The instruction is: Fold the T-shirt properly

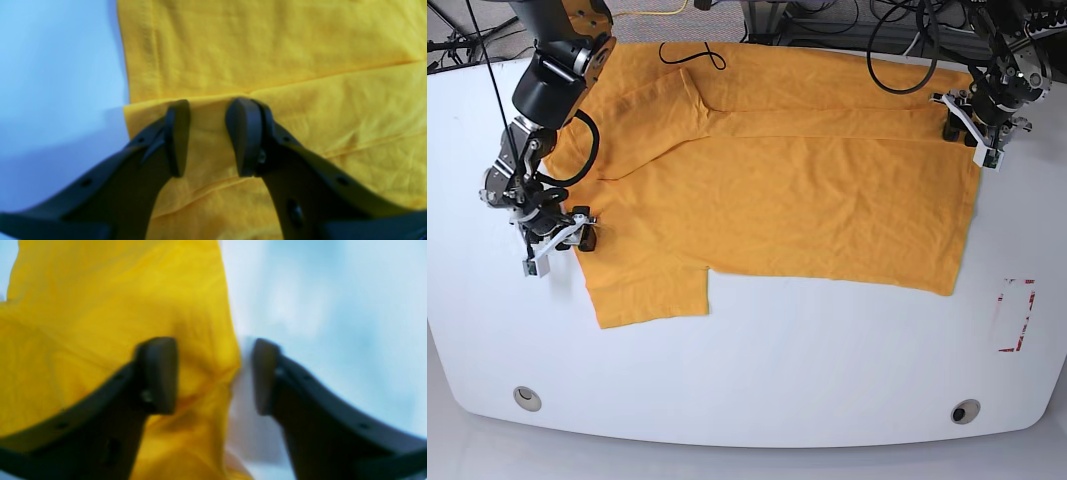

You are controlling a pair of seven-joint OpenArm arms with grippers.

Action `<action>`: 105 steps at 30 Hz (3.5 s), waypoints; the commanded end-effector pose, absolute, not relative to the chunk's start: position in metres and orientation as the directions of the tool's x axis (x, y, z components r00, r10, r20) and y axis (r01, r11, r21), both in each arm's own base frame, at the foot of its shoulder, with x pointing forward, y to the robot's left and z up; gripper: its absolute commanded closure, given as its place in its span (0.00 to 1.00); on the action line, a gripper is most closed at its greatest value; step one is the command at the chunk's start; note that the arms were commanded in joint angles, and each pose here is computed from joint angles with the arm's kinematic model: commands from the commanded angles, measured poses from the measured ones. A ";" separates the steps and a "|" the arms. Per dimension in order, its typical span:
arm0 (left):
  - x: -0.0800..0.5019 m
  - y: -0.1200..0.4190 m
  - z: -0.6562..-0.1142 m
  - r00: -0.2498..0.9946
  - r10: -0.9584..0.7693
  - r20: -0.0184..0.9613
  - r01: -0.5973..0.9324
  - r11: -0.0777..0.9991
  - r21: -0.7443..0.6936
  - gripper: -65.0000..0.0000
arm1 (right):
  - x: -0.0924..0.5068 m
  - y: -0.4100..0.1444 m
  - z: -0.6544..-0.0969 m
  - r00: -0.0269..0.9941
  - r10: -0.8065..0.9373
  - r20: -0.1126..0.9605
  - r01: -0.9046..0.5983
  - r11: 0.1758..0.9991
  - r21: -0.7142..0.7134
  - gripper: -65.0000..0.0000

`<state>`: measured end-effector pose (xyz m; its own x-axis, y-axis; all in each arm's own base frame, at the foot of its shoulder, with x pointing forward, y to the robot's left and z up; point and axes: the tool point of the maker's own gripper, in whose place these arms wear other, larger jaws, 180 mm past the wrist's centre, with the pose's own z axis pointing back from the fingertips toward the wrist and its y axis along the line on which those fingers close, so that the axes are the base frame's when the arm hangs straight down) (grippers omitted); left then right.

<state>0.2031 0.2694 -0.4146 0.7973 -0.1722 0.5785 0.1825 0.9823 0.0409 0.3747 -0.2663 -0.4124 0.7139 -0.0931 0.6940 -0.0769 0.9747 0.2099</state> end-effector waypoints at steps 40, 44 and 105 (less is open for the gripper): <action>0.320 0.314 -0.309 0.622 -0.193 0.759 0.063 0.978 0.197 0.19 | 0.419 -0.245 -0.372 0.662 0.120 0.740 -0.258 0.963 0.074 1.00; 0.346 0.332 -0.312 0.640 -0.154 0.753 0.038 0.985 0.169 0.19 | 0.419 -0.246 -0.371 0.662 0.119 0.740 -0.256 0.964 0.073 1.00; 0.455 0.282 -0.381 0.634 0.184 0.751 0.065 0.955 -0.288 0.73 | 0.416 -0.251 -0.372 0.647 0.111 0.754 -0.249 0.966 0.071 1.00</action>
